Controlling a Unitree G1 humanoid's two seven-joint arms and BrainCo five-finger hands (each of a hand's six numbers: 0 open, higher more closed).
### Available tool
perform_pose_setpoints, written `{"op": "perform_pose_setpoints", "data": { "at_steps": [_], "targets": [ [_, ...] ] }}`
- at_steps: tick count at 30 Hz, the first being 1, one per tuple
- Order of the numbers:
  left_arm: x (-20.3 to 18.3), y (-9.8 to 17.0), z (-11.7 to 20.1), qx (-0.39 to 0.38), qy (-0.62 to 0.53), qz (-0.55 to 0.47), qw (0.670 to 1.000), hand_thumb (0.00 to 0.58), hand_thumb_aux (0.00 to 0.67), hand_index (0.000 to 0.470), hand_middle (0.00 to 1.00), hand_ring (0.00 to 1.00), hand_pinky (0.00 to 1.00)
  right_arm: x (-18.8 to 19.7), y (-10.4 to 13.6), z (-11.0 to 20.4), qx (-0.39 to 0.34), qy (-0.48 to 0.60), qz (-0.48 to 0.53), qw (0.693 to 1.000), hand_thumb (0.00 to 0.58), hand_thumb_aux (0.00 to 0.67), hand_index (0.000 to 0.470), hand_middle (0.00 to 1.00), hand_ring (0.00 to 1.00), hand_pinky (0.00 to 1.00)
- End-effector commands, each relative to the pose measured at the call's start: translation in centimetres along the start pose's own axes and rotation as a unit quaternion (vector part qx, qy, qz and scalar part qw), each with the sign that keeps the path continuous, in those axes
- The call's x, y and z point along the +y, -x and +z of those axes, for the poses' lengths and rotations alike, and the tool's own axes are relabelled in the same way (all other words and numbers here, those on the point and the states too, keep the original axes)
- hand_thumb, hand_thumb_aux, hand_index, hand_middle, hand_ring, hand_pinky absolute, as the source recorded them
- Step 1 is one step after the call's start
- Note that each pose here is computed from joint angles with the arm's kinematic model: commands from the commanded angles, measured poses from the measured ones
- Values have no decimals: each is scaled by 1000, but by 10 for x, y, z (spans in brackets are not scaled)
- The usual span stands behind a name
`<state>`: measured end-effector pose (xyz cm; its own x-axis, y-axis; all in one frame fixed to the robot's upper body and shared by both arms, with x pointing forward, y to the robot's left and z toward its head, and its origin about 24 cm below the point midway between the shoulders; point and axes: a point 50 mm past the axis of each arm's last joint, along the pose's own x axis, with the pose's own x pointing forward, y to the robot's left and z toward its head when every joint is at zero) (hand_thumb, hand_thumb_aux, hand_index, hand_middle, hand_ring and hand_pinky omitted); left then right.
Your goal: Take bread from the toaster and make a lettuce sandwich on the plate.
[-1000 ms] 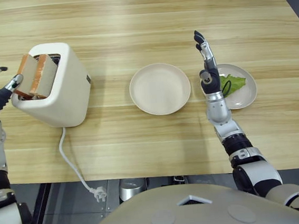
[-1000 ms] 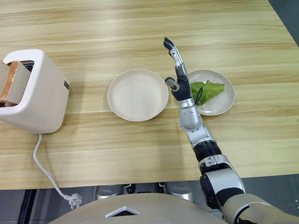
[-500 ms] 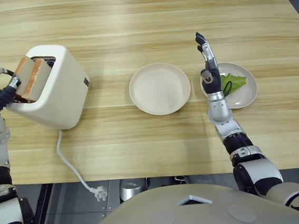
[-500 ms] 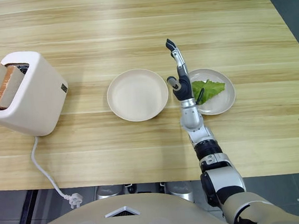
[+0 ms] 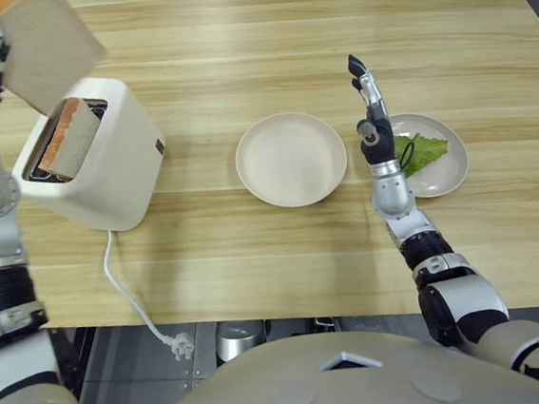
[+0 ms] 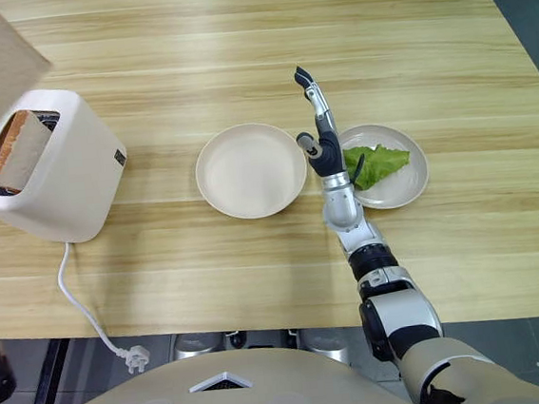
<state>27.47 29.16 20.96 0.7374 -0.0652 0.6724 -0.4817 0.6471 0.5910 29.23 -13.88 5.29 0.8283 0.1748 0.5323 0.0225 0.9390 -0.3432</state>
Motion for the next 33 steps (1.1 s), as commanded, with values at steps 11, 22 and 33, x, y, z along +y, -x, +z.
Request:
{"op": "perform_pose_setpoints", "data": {
  "at_steps": [11, 22, 33],
  "targets": [
    [-183, 35, 28, 106, 313, -232, 915, 580, 670, 460, 1000, 1000, 1000, -83, -32, -29, 55, 379, 91, 919, 0, 0, 0, 0, 0, 0],
    [-248, 51, 24, 199, 361, -292, 863, 580, 670, 460, 1000, 1000, 1000, -160, 3, -60, 134, 634, 263, 715, 0, 0, 0, 0, 0, 0],
    [-266, 55, 28, 276, 432, -276, 813, 580, 670, 460, 1000, 1000, 1000, -156, 31, -70, 114, 639, 395, 650, 0, 0, 0, 0, 0, 0]
  ]
}}
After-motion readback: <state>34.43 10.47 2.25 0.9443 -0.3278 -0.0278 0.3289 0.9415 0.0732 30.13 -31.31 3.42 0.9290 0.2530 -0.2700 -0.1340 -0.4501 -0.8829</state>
